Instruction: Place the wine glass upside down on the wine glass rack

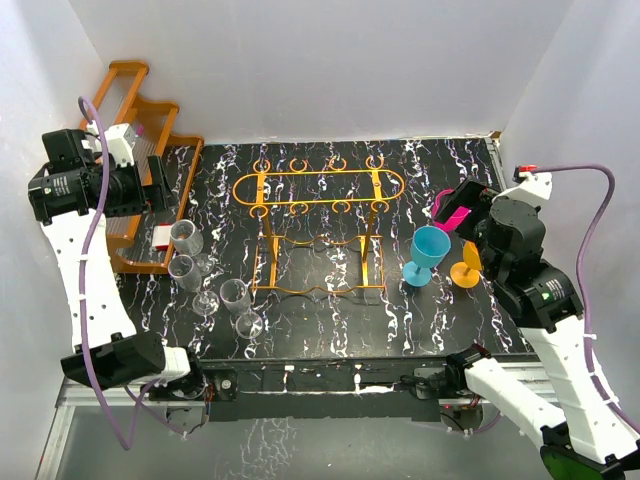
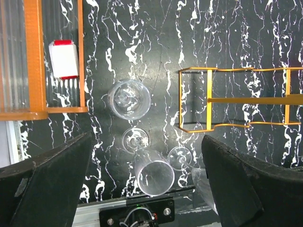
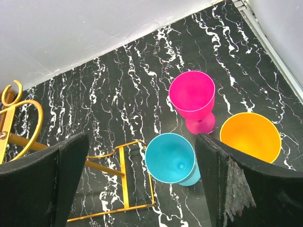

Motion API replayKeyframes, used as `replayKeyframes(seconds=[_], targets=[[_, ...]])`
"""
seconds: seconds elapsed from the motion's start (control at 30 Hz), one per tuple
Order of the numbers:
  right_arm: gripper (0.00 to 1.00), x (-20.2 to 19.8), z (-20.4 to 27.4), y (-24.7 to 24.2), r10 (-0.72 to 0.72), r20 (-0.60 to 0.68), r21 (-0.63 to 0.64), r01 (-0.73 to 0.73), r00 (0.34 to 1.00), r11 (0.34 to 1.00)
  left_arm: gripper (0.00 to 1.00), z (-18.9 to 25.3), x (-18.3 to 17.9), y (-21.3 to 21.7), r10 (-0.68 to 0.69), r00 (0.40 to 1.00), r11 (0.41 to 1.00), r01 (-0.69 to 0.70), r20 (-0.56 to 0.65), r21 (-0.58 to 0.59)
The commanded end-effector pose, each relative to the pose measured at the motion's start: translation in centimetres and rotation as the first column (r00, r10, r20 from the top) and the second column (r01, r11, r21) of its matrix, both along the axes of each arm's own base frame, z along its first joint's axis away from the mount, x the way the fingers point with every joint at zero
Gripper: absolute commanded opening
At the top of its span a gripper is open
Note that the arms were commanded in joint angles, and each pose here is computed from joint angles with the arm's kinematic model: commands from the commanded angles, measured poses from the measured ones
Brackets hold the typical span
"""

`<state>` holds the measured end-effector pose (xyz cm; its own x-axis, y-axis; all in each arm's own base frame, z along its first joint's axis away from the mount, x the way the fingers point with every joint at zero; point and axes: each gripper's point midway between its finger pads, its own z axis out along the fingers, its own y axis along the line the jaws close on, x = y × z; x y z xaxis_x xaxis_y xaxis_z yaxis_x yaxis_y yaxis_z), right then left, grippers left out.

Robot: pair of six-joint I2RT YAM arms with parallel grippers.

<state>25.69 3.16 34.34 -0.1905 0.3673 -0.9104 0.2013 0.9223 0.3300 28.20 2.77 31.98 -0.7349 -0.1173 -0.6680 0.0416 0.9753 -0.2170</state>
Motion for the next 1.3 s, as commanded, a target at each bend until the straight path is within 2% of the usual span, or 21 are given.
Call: replayKeyframes(seconds=[0.0, 0.07, 0.2, 0.37, 0.43, 0.6, 0.67, 0.83, 0.97, 1.27], targets=[[0.98, -0.1, 1.9, 0.4, 0.013, 0.066, 0.05, -0.017, 0.998, 0.999, 0.97, 2.5, -0.2, 0.0, -0.037, 0.992, 0.998, 0.029, 0.121, 0.063], [0.98, -0.1, 1.7, 0.6, 0.018, 0.043, 0.051, -0.02, 0.999, 0.999, 0.97, 2.7, -0.5, -0.4, -0.083, 0.99, 0.995, 0.076, 0.111, 0.067], [0.98, -0.3, 1.7, 0.7, 0.02, 0.03, 0.064, -0.022, 0.999, 0.998, 0.97, 0.7, -1.6, -1.2, -0.2, 0.977, 0.98, 0.201, -0.07, 0.009], [0.98, -0.8, 1.3, 0.5, 0.021, 0.031, 0.07, -0.023, 0.999, 0.997, 0.95, -0.5, -4.4, -1.2, -0.286, 0.95, 0.929, 0.307, -0.125, 0.208], [0.98, -0.8, 1.2, 0.5, 0.021, 0.025, 0.068, -0.023, 0.999, 0.997, 0.89, -1.4, -5.6, -2.1, -0.328, 0.932, 0.905, 0.357, -0.154, 0.233], [0.98, -0.9, 1.4, 1.1, 0.043, 0.021, 0.092, -0.044, 0.999, 0.995, 0.64, -3.8, -8.2, -4.4, -0.42, 0.88, 0.855, 0.466, -0.224, 0.228], [0.98, -1.0, 1.3, 1.3, 0.051, 0.02, 0.105, -0.053, 0.999, 0.993, 0.6, -4.2, -8.7, -4.8, -0.437, 0.87, 0.847, 0.483, -0.228, 0.222], [0.98, -1.2, 0.4, 2.0, 0.081, 0.005, 0.134, -0.081, 0.997, 0.988, 0.54, -5.4, -8.6, -3.0, -0.378, 0.874, 0.84, 0.462, -0.306, 0.284], [0.98, -1.5, 0.0, 2.4, 0.108, 0.007, 0.143, -0.108, 0.994, 0.984, 0.49, -5.1, -6.5, -0.7, -0.25, 0.927, 0.848, 0.349, -0.278, 0.399], [0.98, -1.2, -0.6, 2.9, 0.134, 0.011, 0.138, -0.134, 0.991, 0.981, 0.49, -8.0, -7.3, -2.1, -0.261, 0.894, 0.884, 0.373, -0.364, 0.283]])
